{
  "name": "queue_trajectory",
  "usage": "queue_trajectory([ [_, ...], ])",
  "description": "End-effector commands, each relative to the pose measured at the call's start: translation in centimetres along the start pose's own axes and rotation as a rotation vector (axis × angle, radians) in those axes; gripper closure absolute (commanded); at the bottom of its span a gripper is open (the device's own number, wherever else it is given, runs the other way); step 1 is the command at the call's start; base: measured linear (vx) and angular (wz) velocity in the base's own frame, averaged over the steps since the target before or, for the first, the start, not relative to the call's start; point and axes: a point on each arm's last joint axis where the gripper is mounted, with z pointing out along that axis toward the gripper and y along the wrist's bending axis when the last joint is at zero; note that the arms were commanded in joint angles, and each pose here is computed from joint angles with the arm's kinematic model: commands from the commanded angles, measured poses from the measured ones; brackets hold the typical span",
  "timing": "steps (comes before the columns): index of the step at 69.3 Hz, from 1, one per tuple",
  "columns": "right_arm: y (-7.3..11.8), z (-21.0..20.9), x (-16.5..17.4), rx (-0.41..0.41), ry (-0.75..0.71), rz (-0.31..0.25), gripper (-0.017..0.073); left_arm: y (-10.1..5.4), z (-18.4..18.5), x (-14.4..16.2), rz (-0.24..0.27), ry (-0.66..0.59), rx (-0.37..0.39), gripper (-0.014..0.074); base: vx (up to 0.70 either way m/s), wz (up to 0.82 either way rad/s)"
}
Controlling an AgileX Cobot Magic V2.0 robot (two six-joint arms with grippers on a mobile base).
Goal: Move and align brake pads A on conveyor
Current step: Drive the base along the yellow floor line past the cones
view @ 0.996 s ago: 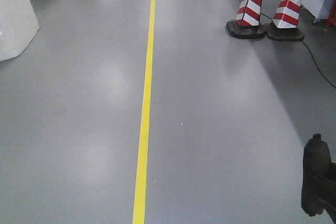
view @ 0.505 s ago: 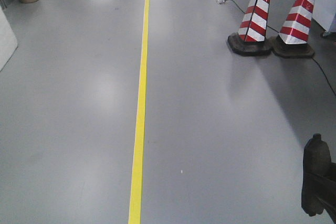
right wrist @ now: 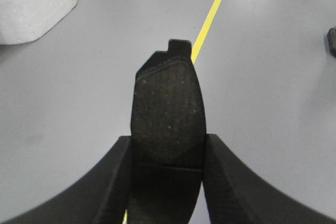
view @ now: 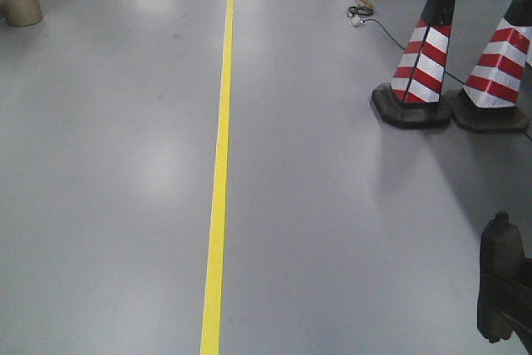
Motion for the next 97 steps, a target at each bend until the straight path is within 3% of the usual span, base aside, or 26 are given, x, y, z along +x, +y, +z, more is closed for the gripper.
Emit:
queue_trajectory([
  [1, 0.09, -0.4, -1.65, -0.006, -0.115, -0.014, 0.0564, -0.03, -0.35, -1.75, -0.012, -0.116, 0.001, 0.06, 0.82, -0.01],
  [97, 0.09, -0.4, -1.65, -0.006, -0.115, -0.014, 0.0564, -0.03, -0.35, -1.75, -0.012, -0.116, 0.001, 0.06, 0.75, -0.03],
])
